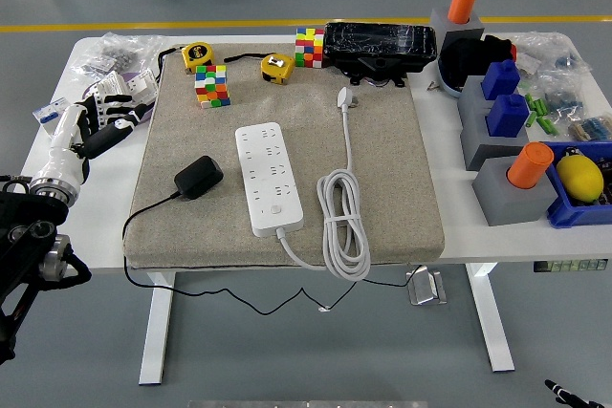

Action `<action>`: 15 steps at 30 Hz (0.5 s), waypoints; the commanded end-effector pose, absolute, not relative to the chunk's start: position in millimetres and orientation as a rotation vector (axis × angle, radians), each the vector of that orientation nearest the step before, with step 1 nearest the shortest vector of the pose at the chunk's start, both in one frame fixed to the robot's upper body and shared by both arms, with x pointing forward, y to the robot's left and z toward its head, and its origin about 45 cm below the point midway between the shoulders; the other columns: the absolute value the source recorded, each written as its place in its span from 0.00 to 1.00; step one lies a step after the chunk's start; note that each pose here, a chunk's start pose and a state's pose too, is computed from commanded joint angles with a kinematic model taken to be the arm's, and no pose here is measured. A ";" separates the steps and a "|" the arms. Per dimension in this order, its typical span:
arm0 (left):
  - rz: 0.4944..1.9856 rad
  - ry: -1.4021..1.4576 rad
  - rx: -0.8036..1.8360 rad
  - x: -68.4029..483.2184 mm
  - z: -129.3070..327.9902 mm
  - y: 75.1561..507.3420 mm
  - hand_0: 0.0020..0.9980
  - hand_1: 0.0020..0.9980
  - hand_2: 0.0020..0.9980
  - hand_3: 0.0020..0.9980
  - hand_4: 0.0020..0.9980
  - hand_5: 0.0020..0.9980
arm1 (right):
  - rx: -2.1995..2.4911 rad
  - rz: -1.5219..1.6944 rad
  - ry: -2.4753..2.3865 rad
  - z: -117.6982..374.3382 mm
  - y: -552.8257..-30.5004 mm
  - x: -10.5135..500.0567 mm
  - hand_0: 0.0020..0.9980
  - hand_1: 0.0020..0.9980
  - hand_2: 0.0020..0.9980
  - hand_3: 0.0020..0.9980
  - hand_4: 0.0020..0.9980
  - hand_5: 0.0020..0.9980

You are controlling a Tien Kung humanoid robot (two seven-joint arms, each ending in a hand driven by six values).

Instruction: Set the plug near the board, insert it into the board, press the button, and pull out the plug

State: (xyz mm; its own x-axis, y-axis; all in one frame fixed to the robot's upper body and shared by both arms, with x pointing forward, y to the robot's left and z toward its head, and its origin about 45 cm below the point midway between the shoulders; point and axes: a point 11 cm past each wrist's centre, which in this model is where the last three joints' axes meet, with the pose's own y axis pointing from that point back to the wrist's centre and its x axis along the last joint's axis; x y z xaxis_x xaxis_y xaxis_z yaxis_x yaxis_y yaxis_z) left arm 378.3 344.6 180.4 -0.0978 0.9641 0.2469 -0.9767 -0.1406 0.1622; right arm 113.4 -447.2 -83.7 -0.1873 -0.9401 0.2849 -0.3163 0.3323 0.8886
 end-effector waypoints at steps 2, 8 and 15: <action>1.679 -0.047 0.334 378.2 180.5 344.7 0.54 0.60 0.58 0.60 0.81 0.33 | 1.136 -0.871 -1.697 -83.6 -447.7 113.1 0.60 0.64 0.64 0.55 0.95 0.49; 1.678 -0.042 0.343 377.4 178.2 345.4 0.54 0.60 0.58 0.60 0.81 0.34 | 1.134 -0.866 -1.699 -82.3 -450.2 114.1 0.60 0.64 0.64 0.55 0.95 0.49; 1.681 -0.032 0.350 374.2 174.9 348.0 0.54 0.60 0.58 0.60 0.80 0.34 | 1.123 -0.872 -1.700 -83.0 -451.9 109.4 0.60 0.64 0.64 0.55 0.95 0.49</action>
State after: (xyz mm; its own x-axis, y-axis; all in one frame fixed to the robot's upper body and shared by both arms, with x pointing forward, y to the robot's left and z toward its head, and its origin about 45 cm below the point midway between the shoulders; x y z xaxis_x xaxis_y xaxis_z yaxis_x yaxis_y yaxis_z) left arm 374.2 348.0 174.9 -0.0989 0.9640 0.2467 -0.9726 -0.1460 0.1808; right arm 109.4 -451.9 -83.0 -0.1903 -0.9368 0.2937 -0.3081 0.3410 0.8881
